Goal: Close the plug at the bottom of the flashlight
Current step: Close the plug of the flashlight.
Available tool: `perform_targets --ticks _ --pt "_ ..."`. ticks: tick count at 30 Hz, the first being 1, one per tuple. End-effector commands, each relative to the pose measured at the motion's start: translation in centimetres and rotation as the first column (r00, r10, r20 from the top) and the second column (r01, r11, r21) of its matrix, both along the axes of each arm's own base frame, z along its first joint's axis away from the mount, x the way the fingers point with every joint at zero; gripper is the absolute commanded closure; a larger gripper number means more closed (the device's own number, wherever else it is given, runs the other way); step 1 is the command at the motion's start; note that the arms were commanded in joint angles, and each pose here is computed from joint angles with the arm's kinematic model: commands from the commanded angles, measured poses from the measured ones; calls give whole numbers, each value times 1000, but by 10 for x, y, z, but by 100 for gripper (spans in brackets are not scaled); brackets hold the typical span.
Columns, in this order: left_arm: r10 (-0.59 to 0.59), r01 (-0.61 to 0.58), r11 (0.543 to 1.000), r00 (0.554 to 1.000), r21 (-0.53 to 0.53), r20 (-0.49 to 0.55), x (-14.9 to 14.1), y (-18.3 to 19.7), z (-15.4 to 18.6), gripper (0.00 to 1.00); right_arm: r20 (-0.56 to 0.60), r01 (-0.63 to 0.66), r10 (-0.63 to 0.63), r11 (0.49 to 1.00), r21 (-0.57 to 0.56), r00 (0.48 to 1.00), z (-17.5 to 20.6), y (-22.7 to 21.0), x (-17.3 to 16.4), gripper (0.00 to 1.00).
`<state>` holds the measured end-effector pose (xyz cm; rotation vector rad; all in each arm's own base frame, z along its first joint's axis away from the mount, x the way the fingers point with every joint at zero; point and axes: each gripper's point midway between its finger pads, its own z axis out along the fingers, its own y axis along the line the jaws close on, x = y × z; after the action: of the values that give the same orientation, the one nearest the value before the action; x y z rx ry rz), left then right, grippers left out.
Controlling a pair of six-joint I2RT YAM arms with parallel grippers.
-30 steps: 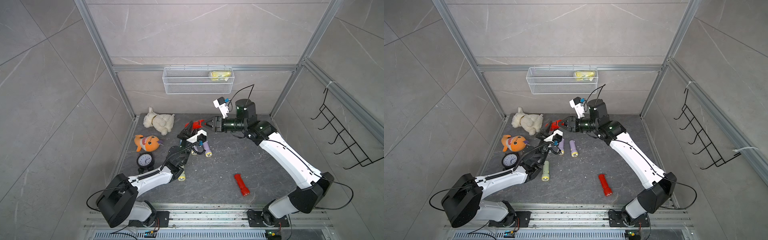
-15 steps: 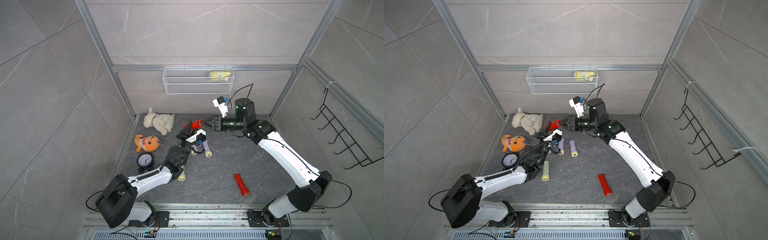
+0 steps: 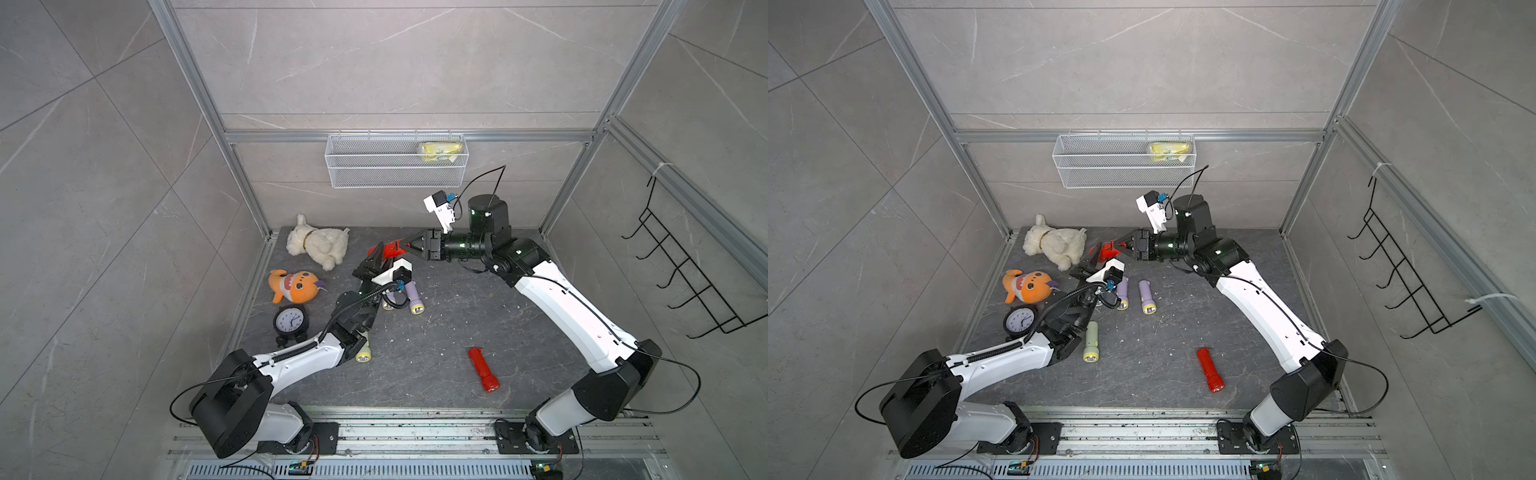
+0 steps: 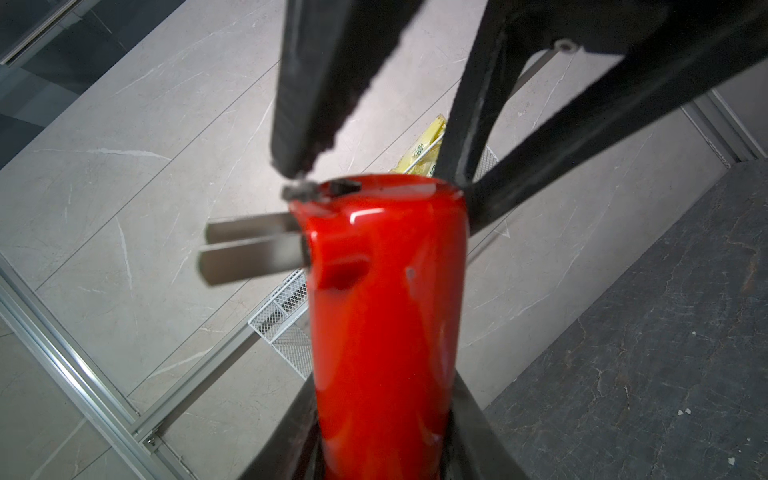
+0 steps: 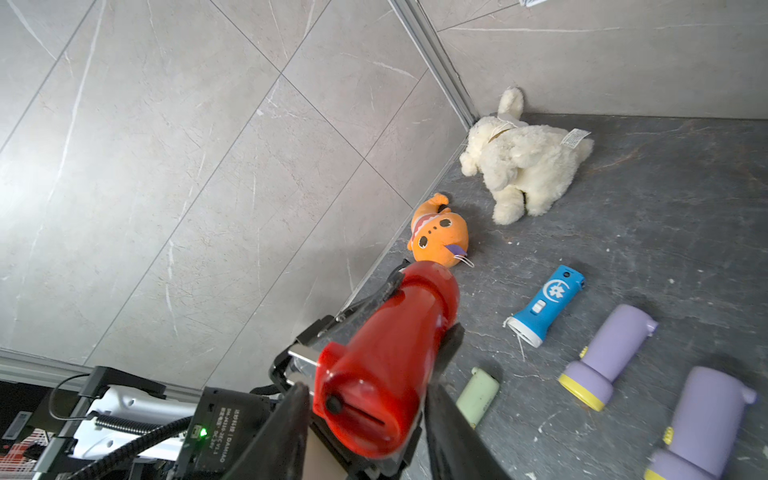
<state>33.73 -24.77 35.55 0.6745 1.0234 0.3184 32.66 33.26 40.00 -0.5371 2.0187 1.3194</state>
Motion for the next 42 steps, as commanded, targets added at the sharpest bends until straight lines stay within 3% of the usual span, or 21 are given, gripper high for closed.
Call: perform_targets --ticks 1,9,14,23,32,42 --pt "-14 21 997 996 -76 84 -13 7 33 100 20 -33 32 999 35 999 14 7 -3 51" --pt "-15 23 996 996 -84 93 -15 9 38 100 3 -32 32 999 29 999 7 8 -1 60" --pt "-13 20 997 996 -79 88 -15 9 37 100 -14 -25 25 999 21 1000 2 9 2 60" --pt "-20 28 996 995 -80 95 -18 8 40 100 -15 4 -4 1000 -14 1000 -10 6 7 78" --pt "-22 31 996 995 -86 95 -20 10 40 100 -8 2 -2 1000 -12 1000 -12 6 5 89" --pt "-20 28 996 995 -88 94 -21 12 41 100 -2 49 -50 998 -32 999 -16 -9 10 88"
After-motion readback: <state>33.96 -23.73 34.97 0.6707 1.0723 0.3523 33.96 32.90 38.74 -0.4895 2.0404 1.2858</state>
